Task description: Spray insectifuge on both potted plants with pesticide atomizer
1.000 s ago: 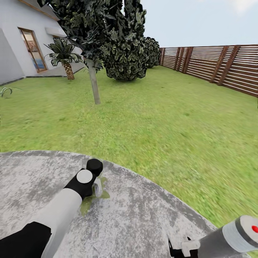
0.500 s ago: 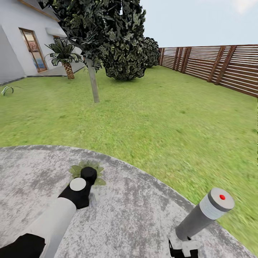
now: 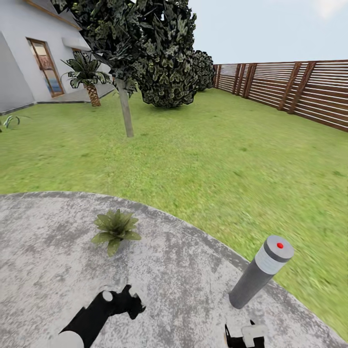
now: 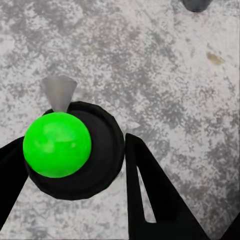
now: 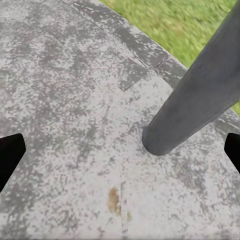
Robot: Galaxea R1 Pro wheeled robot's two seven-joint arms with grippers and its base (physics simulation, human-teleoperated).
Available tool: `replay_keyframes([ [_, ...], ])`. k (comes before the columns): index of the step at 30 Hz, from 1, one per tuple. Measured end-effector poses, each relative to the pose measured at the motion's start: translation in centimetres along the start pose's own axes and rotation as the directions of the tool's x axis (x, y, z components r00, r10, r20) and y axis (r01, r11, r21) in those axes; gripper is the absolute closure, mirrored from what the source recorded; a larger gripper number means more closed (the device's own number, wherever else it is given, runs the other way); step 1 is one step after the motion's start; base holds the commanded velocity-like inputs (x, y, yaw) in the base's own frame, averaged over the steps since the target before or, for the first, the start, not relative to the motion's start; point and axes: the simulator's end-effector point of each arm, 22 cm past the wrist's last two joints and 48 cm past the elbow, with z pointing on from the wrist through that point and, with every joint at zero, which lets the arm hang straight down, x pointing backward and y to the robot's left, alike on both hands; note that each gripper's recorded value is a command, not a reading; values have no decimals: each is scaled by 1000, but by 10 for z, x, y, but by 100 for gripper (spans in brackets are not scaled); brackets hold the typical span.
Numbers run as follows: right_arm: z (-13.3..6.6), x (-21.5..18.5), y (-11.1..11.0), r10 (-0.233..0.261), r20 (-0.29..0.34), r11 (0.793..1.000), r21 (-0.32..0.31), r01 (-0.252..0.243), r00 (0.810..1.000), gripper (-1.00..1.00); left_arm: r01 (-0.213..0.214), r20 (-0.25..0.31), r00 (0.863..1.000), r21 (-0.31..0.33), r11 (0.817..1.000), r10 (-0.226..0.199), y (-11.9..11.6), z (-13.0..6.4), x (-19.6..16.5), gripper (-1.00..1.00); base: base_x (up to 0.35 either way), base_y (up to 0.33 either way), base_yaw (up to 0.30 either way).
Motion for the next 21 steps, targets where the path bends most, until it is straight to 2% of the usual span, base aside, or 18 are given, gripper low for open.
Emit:
replay_keyframes([
  [1, 0, 0, 3, 2, -1, 1000, -3, -2, 1000, -100, 53, 53, 997, -46, 998, -51, 1, 5, 5, 100, -3, 0, 0],
  [3, 0, 0, 5, 5, -1, 1000, -6, -5, 1000, -100, 110, 109, 989, -102, 989, -99, 3, 9, 14, 100, -1, 0, 0],
  [6, -1, 0, 7, 5, -2, 1000, -10, -5, 1000, -100, 177, 137, 978, -134, 975, -159, -3, 12, 31, 100, 0, 0, 0],
  [8, -1, 0, 11, -1, -1, 1000, -19, 1, 1000, -100, 223, 127, 970, -124, 967, -207, -12, 15, 42, 100, 0, 0, 0],
  [11, -1, -4, 30, -45, 12, 996, -75, 46, 999, -100, 239, 111, 968, -118, 964, -226, -17, 16, 51, 100, 0, 0, 0],
  [14, -4, -13, 73, -126, 52, 974, -186, 133, 991, -100, 242, 104, 968, -118, 963, -230, -17, 15, 55, 100, 0, 0, 0],
  [16, -8, -23, 111, -179, 99, 940, -275, 199, 979, -100, 242, 96, 968, -112, 964, -232, -19, 15, 59, 100, 0, 0, 0],
  [17, -10, -36, 136, -209, 146, 908, -340, 247, 967, -100, 242, 93, 968, -110, 964, -232, -21, 15, 60, 100, 0, 0, 0],
  [18, -10, -45, 149, -225, 180, 883, -377, 279, 957, -100, 241, 92, 968, -108, 964, -232, -21, 16, 60, 100, 0, 0, 0],
  [19, -9, -57, 164, -251, 221, 844, -426, 325, 942, -100, 239, 90, 969, -104, 965, -230, -22, 16, 61, 100, 0, 0, 0],
  [20, -8, -63, 170, -273, 235, 818, -454, 354, 933, -100, 236, 89, 970, -101, 966, -228, -23, 16, 61, 100, 0, 0, 0],
  [21, -5, -66, 176, -311, 234, 780, -490, 388, 921, -100, 232, 86, 971, -99, 968, -224, -23, 15, 62, 100, 0, 0, 0],
])
